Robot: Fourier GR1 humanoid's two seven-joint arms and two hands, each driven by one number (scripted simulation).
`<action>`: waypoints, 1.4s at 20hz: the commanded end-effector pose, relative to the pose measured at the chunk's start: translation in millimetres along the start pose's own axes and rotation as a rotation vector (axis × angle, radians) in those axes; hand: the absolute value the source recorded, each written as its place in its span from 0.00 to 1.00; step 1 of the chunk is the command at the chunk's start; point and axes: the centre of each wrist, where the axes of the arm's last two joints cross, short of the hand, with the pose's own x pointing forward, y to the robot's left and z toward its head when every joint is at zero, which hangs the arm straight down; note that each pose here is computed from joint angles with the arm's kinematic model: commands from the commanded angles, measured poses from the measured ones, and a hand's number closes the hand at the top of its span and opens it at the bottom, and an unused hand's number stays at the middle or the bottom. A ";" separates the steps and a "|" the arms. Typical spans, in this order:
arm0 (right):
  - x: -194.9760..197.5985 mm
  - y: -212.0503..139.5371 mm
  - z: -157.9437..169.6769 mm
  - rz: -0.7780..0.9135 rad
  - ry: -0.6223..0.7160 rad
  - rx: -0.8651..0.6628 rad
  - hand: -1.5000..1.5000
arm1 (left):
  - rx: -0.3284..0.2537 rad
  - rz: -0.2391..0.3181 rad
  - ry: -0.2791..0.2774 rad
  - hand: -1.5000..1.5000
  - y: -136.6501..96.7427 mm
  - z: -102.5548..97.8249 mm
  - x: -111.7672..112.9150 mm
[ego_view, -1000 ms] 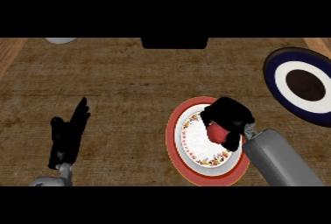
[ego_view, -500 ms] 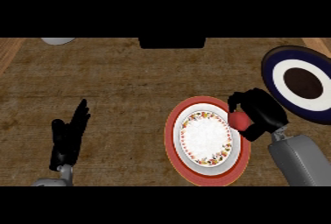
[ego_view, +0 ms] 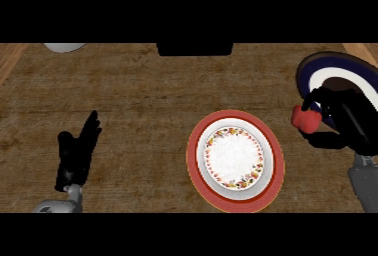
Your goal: Pick the bell pepper from the plate and place it in the plate
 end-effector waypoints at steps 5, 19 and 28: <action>-22.0 -70.6 11.3 -0.019 0.176 -0.233 1.00 | -0.013 -0.011 -0.001 0.50 2.7 5.7 -15.4; -117.8 -59.1 -45.6 0.004 0.353 -0.148 1.00 | -0.050 0.003 -0.022 0.50 -15.5 -1.0 8.3; -164.2 -17.2 -2.2 -0.023 0.428 0.093 1.00 | -0.038 -0.021 -0.029 0.50 5.4 -6.7 10.5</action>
